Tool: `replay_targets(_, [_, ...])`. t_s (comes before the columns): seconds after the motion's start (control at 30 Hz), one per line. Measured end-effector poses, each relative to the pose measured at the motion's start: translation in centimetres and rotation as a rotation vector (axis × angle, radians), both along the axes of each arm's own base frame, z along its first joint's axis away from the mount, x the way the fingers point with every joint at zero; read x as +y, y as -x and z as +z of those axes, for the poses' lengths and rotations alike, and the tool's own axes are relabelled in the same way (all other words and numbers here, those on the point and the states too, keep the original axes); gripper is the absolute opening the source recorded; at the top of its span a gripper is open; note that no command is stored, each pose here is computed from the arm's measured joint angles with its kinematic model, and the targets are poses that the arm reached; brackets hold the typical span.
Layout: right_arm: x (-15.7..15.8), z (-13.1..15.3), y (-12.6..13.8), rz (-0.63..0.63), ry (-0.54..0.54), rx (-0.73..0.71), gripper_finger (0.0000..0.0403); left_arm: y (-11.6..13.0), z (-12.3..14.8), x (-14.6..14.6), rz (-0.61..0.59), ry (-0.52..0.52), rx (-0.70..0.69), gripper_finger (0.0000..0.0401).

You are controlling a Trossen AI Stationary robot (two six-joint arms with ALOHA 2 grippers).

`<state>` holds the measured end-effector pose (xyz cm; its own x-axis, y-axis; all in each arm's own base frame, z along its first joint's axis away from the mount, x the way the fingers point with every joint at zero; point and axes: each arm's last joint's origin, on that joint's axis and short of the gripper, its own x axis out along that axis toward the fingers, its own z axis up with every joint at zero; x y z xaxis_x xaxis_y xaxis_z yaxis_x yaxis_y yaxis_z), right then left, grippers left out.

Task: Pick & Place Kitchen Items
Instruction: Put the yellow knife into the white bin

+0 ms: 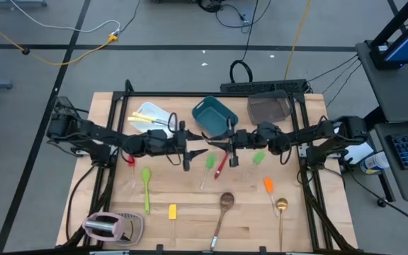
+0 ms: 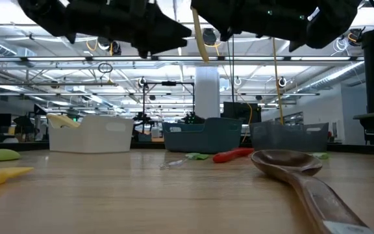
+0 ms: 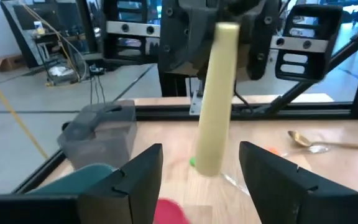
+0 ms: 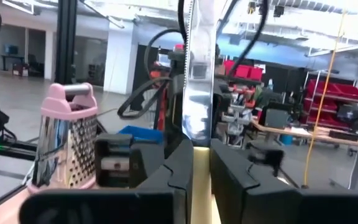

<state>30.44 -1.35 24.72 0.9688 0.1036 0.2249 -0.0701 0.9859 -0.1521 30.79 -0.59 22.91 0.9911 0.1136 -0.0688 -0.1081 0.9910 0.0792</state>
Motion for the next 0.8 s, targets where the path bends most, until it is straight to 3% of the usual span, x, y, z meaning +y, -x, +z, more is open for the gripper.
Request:
replay_targets(0.33, [0.0, -0.2, -0.1, 0.001, -0.001, 0.019, 0.0029, -3.0, -0.2, -0.1, -0.008, -0.004, 0.009, 0.0182])
replay_targets(0.67, [0.0, -0.3, -0.1, 0.000, -0.004, 0.029, 0.0037, -3.0, -0.4, -0.1, -0.005, 0.007, 0.038, 0.0062])
replay_targets(0.8, [0.0, -0.7, -0.1, -0.006, -0.009, 0.076, 0.0041, -2.9, -0.9, -0.1, 0.024, 0.046, 0.087, 0.0060])
